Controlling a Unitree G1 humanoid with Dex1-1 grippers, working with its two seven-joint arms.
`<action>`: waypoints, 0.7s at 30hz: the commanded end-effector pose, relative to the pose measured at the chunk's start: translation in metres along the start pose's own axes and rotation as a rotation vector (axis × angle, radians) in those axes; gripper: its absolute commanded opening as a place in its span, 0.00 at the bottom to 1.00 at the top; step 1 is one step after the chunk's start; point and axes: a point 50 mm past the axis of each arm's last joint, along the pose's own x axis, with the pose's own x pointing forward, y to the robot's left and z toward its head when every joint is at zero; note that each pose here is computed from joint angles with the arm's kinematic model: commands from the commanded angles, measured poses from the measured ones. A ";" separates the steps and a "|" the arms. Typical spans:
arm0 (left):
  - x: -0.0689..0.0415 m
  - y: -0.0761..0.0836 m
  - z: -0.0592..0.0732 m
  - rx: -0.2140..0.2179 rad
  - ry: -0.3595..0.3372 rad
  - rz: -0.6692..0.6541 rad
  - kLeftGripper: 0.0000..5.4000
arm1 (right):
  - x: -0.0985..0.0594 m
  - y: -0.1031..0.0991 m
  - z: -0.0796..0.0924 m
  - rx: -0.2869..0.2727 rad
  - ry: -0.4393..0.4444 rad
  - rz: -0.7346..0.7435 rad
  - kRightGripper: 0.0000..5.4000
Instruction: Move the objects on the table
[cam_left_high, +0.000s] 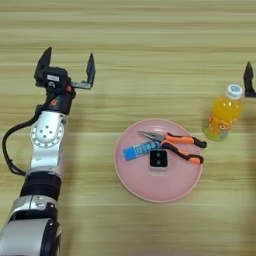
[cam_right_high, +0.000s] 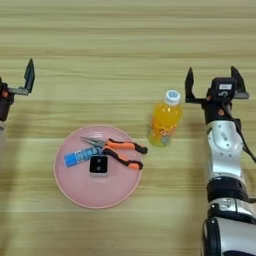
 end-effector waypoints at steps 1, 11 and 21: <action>0.001 0.000 0.003 0.015 0.005 -0.070 1.00 | -0.003 0.000 -0.005 0.009 0.013 -0.028 1.00; 0.007 -0.007 0.011 -0.058 0.033 -0.261 1.00 | -0.006 0.004 -0.010 0.024 0.026 -0.037 1.00; -0.004 -0.031 0.015 -0.162 0.194 -0.717 1.00 | -0.005 0.007 -0.012 0.054 0.040 -0.050 1.00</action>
